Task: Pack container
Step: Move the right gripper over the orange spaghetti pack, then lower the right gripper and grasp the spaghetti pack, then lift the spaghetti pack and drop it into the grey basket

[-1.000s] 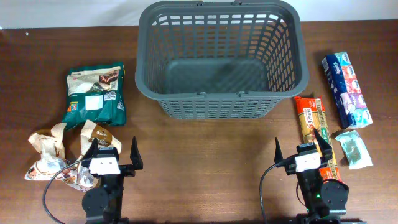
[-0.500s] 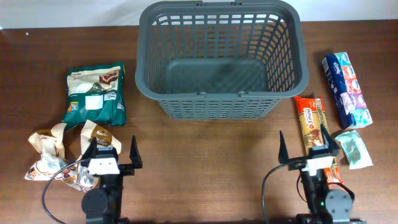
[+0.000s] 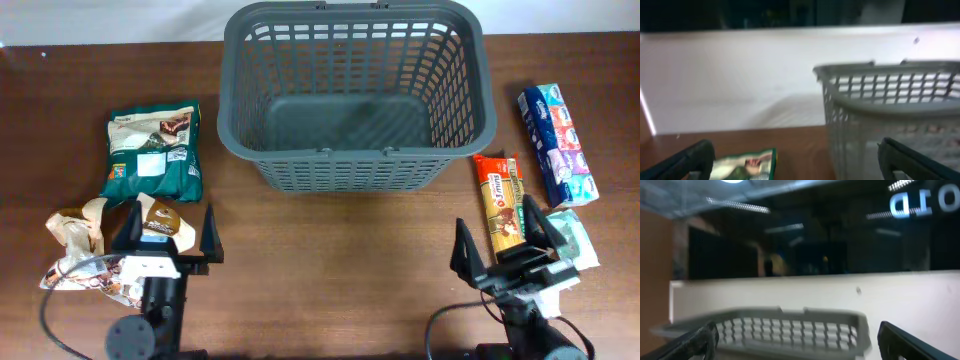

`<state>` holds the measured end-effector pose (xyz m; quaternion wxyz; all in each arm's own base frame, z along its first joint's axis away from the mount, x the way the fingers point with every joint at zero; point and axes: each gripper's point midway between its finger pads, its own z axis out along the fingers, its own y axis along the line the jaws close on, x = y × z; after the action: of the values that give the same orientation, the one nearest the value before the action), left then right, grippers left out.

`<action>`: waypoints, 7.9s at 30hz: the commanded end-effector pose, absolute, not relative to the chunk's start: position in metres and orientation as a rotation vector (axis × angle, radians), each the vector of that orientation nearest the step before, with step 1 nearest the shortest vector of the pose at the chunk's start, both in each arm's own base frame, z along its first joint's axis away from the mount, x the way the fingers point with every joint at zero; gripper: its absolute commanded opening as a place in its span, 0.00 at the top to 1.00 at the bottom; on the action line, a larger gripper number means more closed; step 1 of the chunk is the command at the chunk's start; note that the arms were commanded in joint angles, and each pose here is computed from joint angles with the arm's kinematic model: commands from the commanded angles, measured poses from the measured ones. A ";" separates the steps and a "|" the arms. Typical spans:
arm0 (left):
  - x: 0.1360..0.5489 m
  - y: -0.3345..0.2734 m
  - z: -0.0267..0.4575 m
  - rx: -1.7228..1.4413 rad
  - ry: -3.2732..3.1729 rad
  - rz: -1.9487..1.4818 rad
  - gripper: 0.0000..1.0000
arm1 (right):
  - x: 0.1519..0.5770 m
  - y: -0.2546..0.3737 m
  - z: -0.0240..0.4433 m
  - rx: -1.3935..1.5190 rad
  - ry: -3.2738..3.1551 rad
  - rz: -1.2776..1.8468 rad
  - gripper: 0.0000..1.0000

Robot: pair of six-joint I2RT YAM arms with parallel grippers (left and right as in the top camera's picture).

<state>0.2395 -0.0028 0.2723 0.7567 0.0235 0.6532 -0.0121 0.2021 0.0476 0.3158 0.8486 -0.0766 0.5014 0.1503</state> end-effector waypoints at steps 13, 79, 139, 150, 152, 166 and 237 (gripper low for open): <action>0.302 -0.063 0.381 0.225 1.597 -0.290 0.01 | 0.167 0.072 0.451 -0.220 1.124 0.521 0.01; 0.322 -0.059 0.299 0.301 1.993 -0.149 0.01 | 0.333 -0.101 0.204 0.057 2.691 0.268 0.01; 0.340 -0.053 0.282 0.276 2.041 -0.106 0.01 | 0.267 -0.100 -0.022 0.148 3.101 0.323 0.04; 0.340 -0.053 0.282 0.276 2.041 -0.106 0.01 | 0.278 -0.106 -0.022 -0.071 3.051 0.276 0.06; 0.340 -0.053 0.282 0.276 2.041 -0.106 0.01 | 0.279 -0.111 -0.023 -0.076 3.052 0.233 0.05; 0.340 -0.053 0.282 0.275 2.041 -0.106 0.01 | 0.295 -0.130 -0.024 -0.081 3.005 0.093 0.08; 0.339 -0.053 0.282 0.277 2.044 -0.110 0.01 | 0.441 -0.122 0.318 -0.045 2.290 -0.083 0.96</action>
<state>0.3376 -0.0533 0.2778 0.5089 0.1087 0.8523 -0.0524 0.4320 -0.1484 0.2190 0.3126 0.0155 0.9496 -0.0152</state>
